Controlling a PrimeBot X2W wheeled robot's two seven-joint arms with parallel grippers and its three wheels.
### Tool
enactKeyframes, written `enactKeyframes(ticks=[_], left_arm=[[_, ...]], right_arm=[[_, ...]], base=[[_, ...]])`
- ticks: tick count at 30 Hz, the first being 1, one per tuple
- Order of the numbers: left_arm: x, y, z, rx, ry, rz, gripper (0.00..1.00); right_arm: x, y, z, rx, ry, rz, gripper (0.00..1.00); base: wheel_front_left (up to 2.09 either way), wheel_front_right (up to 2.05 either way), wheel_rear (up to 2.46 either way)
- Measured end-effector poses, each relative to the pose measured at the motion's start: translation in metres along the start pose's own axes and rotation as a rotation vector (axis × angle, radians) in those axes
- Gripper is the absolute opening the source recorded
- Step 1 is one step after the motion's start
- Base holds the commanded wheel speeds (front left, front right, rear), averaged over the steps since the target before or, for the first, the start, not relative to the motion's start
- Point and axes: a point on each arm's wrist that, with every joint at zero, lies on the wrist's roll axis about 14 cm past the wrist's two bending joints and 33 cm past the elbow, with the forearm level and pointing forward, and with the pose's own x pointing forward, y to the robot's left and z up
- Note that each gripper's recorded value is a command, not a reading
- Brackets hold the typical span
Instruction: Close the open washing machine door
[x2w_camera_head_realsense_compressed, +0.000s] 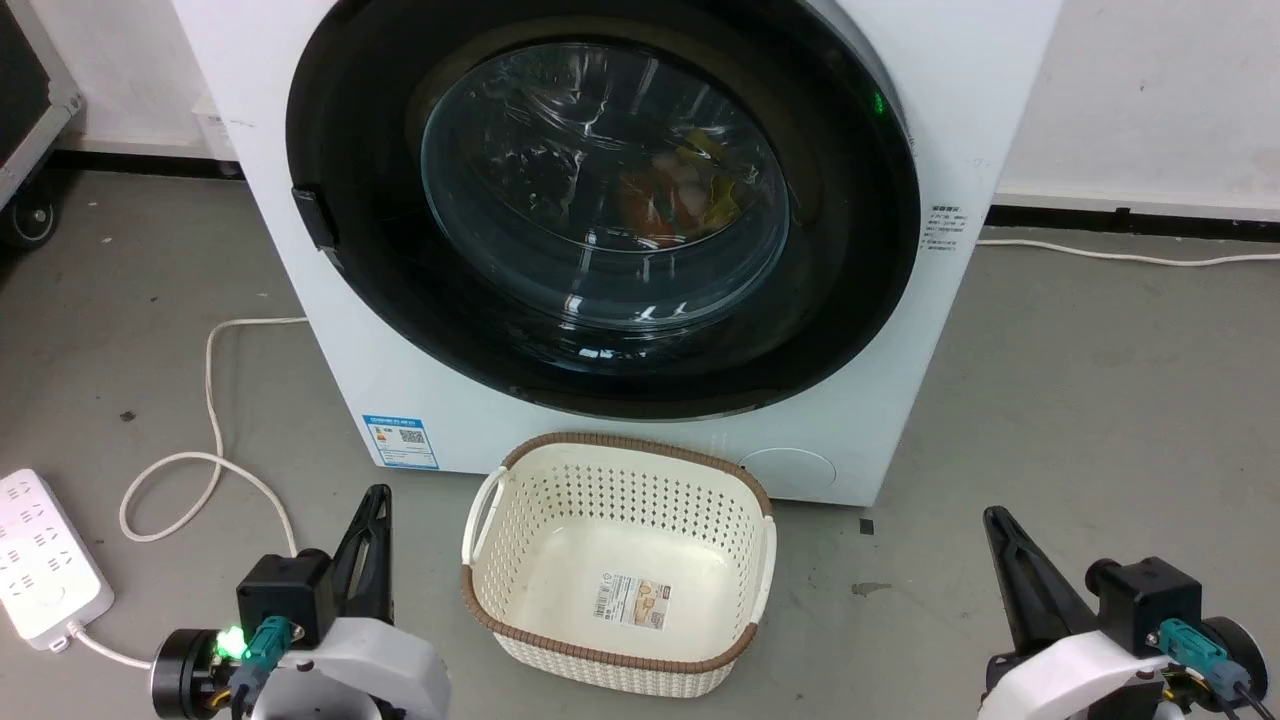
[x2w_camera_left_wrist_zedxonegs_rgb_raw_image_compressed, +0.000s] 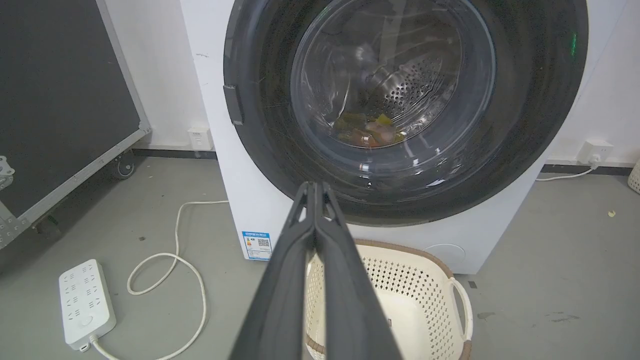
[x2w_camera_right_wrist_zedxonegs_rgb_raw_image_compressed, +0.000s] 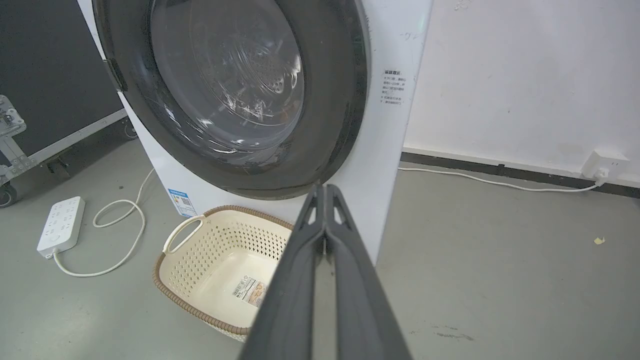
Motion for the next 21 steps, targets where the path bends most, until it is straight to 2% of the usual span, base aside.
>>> enactKeyframes(ticks=[21], left_arm=[[-0.0007,0.0026,-0.0002,0.032,0.017,0.027,0.0]], right_arm=[[0.0034,0.0037,0.0033,-0.042,0.003,0.013,0.0]], base=[[0.0,0.0,0.0]])
